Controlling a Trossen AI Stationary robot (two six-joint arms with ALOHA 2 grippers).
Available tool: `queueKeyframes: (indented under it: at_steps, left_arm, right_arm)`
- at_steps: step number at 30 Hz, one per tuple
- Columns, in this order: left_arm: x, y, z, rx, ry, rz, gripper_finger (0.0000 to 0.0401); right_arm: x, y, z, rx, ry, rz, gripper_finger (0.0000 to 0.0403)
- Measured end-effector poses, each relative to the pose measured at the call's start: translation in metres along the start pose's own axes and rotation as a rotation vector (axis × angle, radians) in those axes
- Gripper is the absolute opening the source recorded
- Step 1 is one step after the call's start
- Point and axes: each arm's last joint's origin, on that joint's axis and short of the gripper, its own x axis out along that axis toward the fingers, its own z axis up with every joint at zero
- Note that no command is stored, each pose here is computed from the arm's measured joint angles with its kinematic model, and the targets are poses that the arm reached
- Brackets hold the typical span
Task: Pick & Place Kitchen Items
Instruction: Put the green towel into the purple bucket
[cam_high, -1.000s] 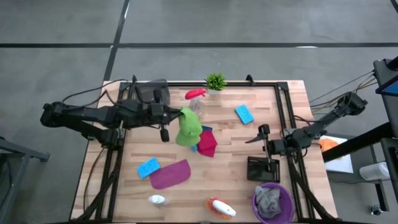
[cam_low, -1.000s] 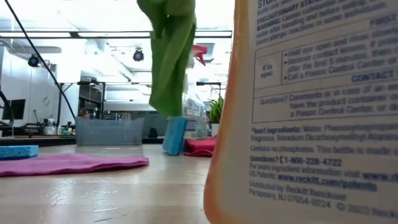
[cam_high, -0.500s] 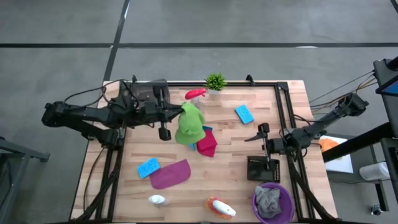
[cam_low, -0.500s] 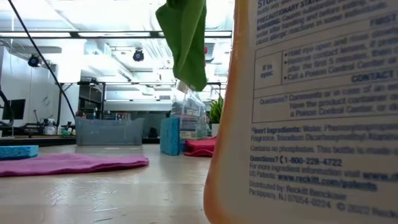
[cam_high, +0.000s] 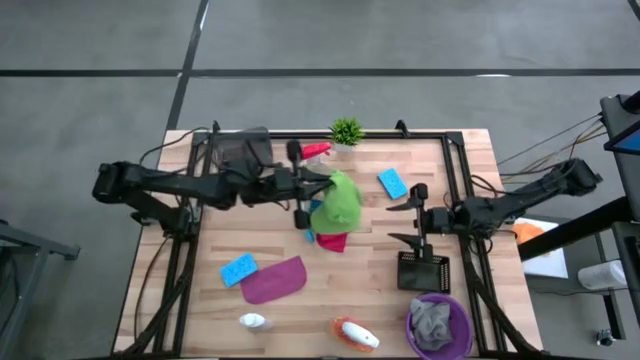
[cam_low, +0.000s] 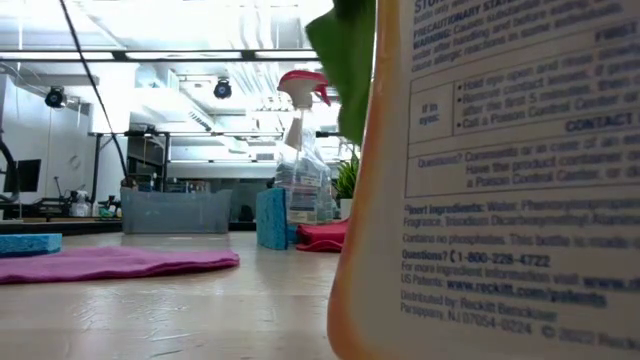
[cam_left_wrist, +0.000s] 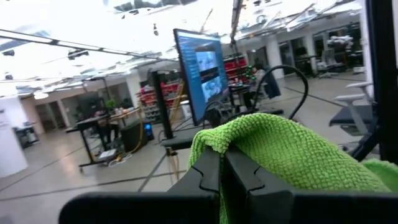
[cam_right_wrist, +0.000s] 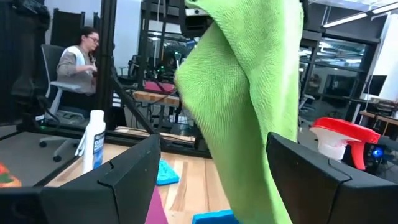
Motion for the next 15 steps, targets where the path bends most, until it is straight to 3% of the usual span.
queueKeyframes:
  at_steps: [9, 15]
  left_arm:
    - [0.055, 0.0, -0.004, 0.011, -0.012, -0.015, 0.0]
    - [0.069, 0.011, -0.003, 0.016, -0.02, 0.018, 0.0]
  right_arm:
    - [0.022, -0.004, -0.001, -0.017, 0.05, -0.021, 0.0288]
    - [0.034, -0.002, -0.004, -0.001, 0.091, -0.049, 0.0288]
